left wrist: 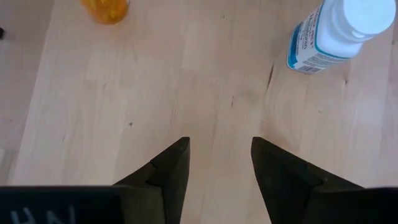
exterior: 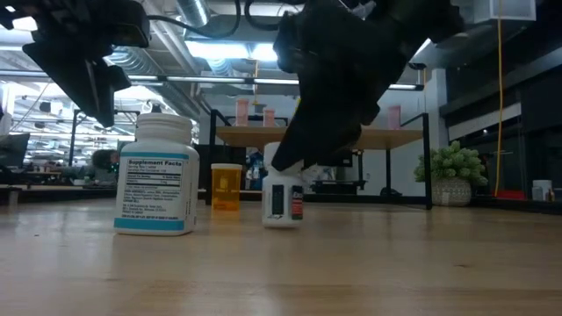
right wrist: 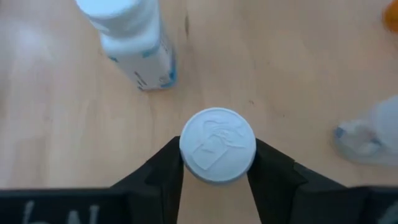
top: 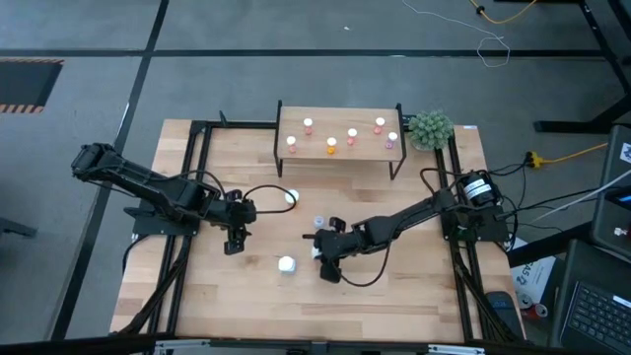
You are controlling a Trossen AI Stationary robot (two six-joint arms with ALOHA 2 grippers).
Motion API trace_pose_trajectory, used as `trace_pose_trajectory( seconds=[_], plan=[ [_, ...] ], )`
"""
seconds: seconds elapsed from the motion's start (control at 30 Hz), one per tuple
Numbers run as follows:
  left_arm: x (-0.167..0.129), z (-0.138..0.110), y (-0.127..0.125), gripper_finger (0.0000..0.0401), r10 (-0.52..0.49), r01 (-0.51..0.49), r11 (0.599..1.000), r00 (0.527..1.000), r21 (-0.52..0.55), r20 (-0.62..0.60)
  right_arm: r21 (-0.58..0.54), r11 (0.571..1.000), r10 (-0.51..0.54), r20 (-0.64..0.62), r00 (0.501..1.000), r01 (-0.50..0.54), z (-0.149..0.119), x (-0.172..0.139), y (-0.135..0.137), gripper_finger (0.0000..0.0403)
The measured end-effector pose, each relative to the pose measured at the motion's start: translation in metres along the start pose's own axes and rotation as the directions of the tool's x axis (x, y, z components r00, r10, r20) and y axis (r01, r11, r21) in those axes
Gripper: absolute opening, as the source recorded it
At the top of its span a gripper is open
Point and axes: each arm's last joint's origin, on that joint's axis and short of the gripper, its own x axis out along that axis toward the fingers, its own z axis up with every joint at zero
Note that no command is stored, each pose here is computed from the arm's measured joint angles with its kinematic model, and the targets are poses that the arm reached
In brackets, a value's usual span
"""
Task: Pick and place medicine bottles onto shelf by color
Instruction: Put the big white pill bottle on the shelf
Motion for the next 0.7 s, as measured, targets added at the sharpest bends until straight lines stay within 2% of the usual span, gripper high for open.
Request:
trace_pose_trajectory(
  seconds=[0.13,0.23,0.37,0.43,0.5,0.7],
  plan=[
    [0.000,0.000,0.001,0.0167,0.021,-0.021,1.000,1.000,0.000,0.010,0.028,0.999,0.019,0.006,1.000,-0.020,0.013,-0.006,0.006,0.0148],
    [0.000,0.000,0.001,0.0167,0.032,-0.032,0.999,0.999,0.007,0.016,-0.014,1.000,0.004,-0.009,1.000,-0.004,0.035,-0.025,0.013,0.0148],
    [0.000,0.000,0.001,0.0167,0.033,-0.033,0.999,0.999,0.007,0.016,-0.130,0.978,-0.167,-0.023,0.986,0.163,0.072,-0.065,0.015,0.0148],
    [0.000,0.000,0.001,0.0167,0.033,-0.033,0.999,0.999,0.007,0.016,-0.193,0.940,-0.291,-0.026,0.956,0.281,0.088,-0.088,0.013,0.0148],
    [0.000,0.001,0.001,0.0167,0.035,-0.035,0.999,0.999,0.007,0.017,-0.209,0.902,-0.386,0.009,0.923,0.379,0.105,-0.111,0.011,0.0148],
    [0.000,0.001,0.001,0.0167,0.047,-0.047,0.999,0.999,0.008,0.023,-0.177,0.765,-0.611,0.108,0.784,0.620,0.140,-0.181,-0.001,0.0148]
  ],
)
